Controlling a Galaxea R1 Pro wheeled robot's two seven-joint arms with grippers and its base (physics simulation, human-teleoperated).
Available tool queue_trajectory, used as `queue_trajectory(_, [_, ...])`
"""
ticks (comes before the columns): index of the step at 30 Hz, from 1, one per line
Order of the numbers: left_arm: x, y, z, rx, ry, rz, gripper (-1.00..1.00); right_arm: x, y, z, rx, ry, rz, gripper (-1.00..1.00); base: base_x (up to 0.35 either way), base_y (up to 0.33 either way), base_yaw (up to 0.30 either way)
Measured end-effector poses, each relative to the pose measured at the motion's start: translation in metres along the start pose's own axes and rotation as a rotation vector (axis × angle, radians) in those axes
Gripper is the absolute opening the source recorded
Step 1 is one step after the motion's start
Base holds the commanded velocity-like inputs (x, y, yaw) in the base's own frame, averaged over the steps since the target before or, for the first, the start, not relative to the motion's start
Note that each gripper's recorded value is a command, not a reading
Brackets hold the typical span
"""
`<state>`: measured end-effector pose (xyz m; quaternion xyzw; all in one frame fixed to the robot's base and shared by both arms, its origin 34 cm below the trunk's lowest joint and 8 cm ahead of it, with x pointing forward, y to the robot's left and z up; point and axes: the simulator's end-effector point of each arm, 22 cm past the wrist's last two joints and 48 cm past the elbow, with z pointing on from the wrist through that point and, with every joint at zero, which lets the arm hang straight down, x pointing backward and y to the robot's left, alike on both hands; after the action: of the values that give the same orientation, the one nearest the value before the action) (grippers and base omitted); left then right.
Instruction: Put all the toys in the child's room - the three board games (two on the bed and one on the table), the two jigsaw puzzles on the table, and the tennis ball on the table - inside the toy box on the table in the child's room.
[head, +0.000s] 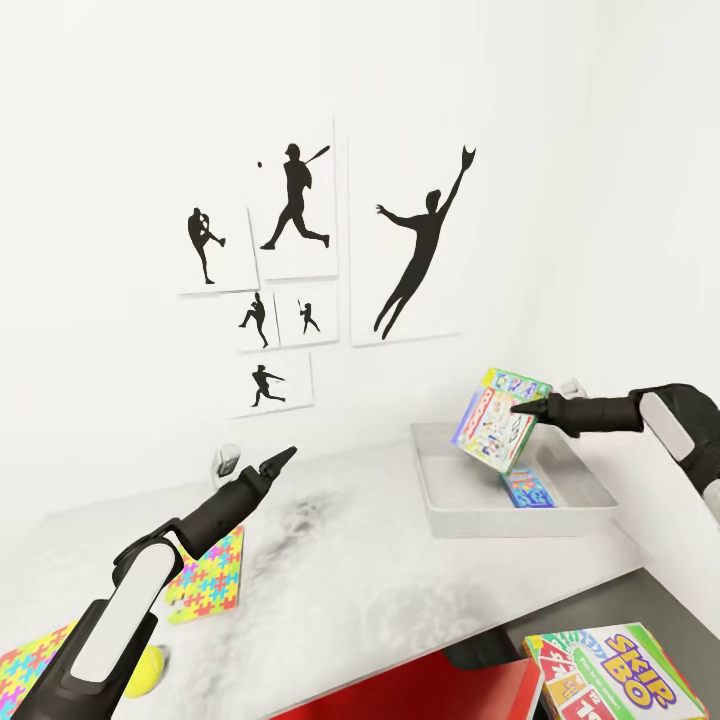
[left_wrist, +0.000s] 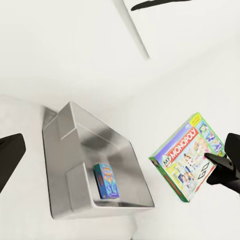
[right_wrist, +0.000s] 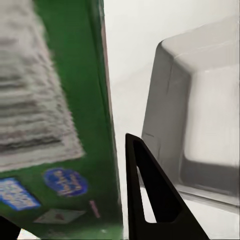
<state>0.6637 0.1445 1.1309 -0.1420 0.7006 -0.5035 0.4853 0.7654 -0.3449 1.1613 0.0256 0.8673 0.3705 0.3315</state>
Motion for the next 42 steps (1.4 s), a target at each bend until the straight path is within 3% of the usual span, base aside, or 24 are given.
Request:
queue_trajectory(3, [0.0, 0.0, 0.0, 0.0, 0.001, 0.0, 1.0, -0.013, 0.008, -0.003, 0.039, 0.048, -0.055, -1.0, 0.0, 0.0, 0.0])
queue_trajectory(9, [0.0, 0.0, 0.0, 0.0, 0.002, 0.0, 1.0, -0.049, 0.025, -0.02, 0.127, 0.078, -0.174, -1.0, 0.0, 0.0, 0.0])
queue_trajectory(17, [0.0, 0.014, -0.004, -0.027, 0.008, -0.015, 1.0, -0.056, 0.022, -0.032, 0.181, 0.114, -0.232, -1.0, 0.0, 0.0, 0.0])
queue_trajectory(22, [0.002, 0.028, -0.01, -0.073, 0.032, -0.043, 1.0, -0.057, 0.023, -0.037, 0.17, 0.119, -0.269, -1.0, 0.0, 0.0, 0.0])
queue_trajectory(25, [0.004, 0.052, -0.021, -0.16, 0.056, -0.078, 1.0, -0.056, 0.027, -0.041, 0.134, 0.125, -0.312, -1.0, 0.0, 0.0, 0.0])
queue_trajectory(30, [0.007, 0.081, -0.038, -0.263, 0.075, -0.095, 1.0, -0.055, 0.025, -0.045, 0.119, 0.13, -0.365, -1.0, 0.0, 0.0, 0.0])
queue_trajectory(42, [0.01, 0.085, -0.04, -0.284, 0.089, -0.101, 1.0, -0.054, 0.024, -0.042, 0.1, 0.118, -0.447, -1.0, 0.0, 0.0, 0.0])
